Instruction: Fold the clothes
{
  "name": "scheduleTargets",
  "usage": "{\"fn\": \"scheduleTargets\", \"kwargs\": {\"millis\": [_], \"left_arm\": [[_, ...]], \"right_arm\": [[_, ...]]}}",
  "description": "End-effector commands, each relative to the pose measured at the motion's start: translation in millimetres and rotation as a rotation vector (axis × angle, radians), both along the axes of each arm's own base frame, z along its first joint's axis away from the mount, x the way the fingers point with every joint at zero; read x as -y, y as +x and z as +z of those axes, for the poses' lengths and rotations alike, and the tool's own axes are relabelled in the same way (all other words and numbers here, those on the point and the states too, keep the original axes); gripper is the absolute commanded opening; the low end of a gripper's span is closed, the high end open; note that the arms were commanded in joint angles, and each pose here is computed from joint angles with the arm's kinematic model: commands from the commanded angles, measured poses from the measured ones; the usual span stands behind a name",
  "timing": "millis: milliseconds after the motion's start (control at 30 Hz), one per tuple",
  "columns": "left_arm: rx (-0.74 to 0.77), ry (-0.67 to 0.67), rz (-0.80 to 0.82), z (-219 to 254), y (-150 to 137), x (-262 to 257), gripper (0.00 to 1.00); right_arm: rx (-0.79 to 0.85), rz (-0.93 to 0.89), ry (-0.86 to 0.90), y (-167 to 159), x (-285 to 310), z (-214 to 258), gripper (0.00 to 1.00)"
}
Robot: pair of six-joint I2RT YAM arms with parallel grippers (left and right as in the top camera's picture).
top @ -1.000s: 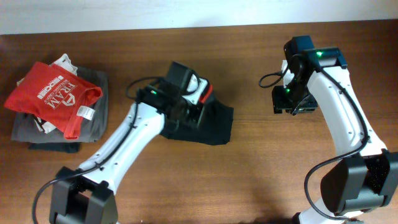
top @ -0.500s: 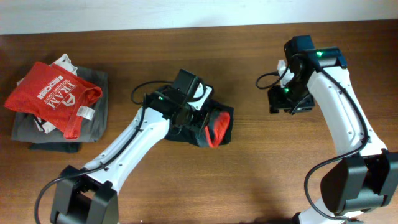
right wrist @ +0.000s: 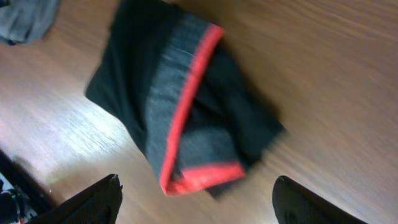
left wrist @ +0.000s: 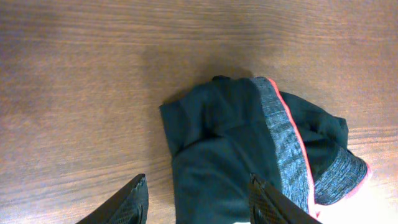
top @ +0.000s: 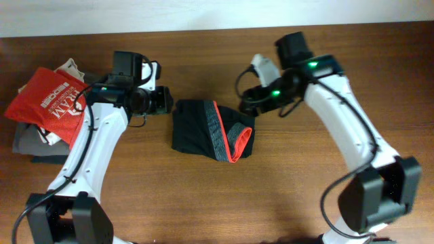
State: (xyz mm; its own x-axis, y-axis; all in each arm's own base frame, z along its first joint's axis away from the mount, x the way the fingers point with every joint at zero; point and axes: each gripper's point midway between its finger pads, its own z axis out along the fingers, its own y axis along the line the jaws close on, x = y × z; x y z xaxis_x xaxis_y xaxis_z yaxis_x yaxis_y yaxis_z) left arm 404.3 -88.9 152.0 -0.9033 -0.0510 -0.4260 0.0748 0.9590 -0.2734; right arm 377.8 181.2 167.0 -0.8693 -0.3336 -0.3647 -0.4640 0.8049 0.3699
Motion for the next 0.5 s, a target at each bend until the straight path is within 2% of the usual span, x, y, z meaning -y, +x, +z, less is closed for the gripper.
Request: {"fn": "scheduleTargets", "kwargs": {"millis": [0, 233, 300, 467], "left_arm": [[0.020, -0.041, 0.017, 14.0, 0.9, 0.3, 0.51], [0.017, -0.040, 0.016, 13.5, 0.2, 0.4, 0.53], [0.010, -0.040, 0.017, 12.7, -1.3, 0.3, 0.53], [-0.005, -0.038, 0.017, 10.8, -4.6, -0.2, 0.53]], "right_arm": [[-0.091, 0.017, 0.041, -2.3, -39.6, -32.3, 0.81], [-0.194, 0.056, 0.051, -3.5, -83.8, -96.6, 0.79], [-0.206, 0.054, 0.043, -2.7, -87.6, -109.0, 0.75], [-0.214, 0.039, 0.037, 1.9, -89.3, -123.1, 0.75]]}}
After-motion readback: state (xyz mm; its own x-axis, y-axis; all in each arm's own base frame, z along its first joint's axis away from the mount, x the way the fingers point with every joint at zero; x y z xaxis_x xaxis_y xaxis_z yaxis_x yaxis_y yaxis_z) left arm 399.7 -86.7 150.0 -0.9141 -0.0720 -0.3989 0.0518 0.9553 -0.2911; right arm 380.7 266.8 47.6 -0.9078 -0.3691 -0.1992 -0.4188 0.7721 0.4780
